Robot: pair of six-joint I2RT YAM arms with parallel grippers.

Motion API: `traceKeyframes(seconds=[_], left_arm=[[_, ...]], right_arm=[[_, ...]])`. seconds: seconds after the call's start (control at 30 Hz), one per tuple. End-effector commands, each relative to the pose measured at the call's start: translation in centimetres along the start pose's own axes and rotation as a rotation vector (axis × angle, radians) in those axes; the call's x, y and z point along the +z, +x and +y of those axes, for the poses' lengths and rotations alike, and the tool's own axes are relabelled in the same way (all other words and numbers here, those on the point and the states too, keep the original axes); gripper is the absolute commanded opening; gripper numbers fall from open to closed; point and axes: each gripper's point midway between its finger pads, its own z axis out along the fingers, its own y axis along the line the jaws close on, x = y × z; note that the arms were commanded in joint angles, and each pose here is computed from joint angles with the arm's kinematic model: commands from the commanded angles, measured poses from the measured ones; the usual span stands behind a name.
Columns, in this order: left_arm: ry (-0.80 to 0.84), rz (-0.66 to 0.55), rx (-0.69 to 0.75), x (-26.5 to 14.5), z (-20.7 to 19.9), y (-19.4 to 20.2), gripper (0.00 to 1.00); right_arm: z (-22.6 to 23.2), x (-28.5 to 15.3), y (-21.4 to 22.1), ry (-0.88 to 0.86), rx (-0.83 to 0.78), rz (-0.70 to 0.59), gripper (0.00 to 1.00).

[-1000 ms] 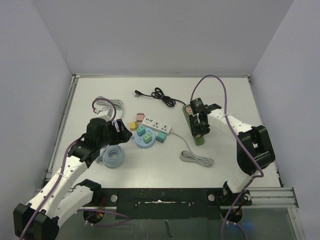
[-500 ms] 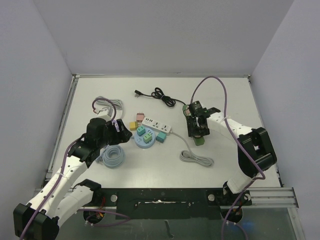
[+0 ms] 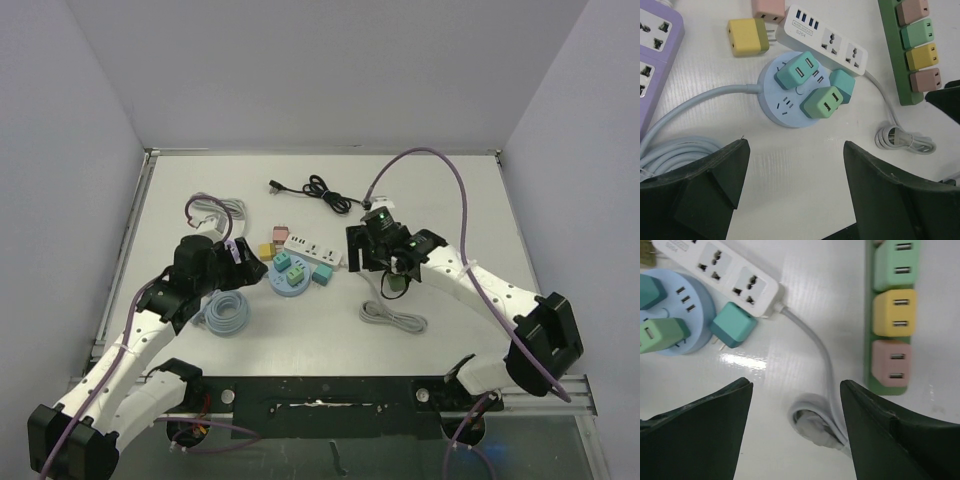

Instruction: Insert the plug

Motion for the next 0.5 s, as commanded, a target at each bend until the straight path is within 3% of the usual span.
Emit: traceKeyframes(seconds=[0.0, 0.17, 0.23, 0.3, 0.47], left_arm=[[0.086, -0.068, -0.025, -0.2, -2.4, -2.6, 0.74], [0.094, -0.069, -0.049, -0.1, -2.5, -2.5, 0.73], [0.091, -0.074, -0.055, -0.1, -2.4, -2.5, 0.73], [0.089, -0.076, -0.058, -0.2, -2.3, -2.4, 0.73], [0.095, -0.076, -0.058, -0.3, -2.4, -2.4, 0.73]], right_arm=[[4.9, 2.1, -1.0, -0.079, 0.086, -0.069, 0.71], [8.0, 5.0, -0.8, -0.06, 0.259, -0.068, 0.7], [8.3, 6.0, -0.8, -0.024, 0.334, -0.078, 0.64], [8.5, 7.1, -0.9, 0.026, 0.371, -0.087, 0.6], [8.9, 8.6, -1.3, 0.116, 0.387, -0.098, 0.61]])
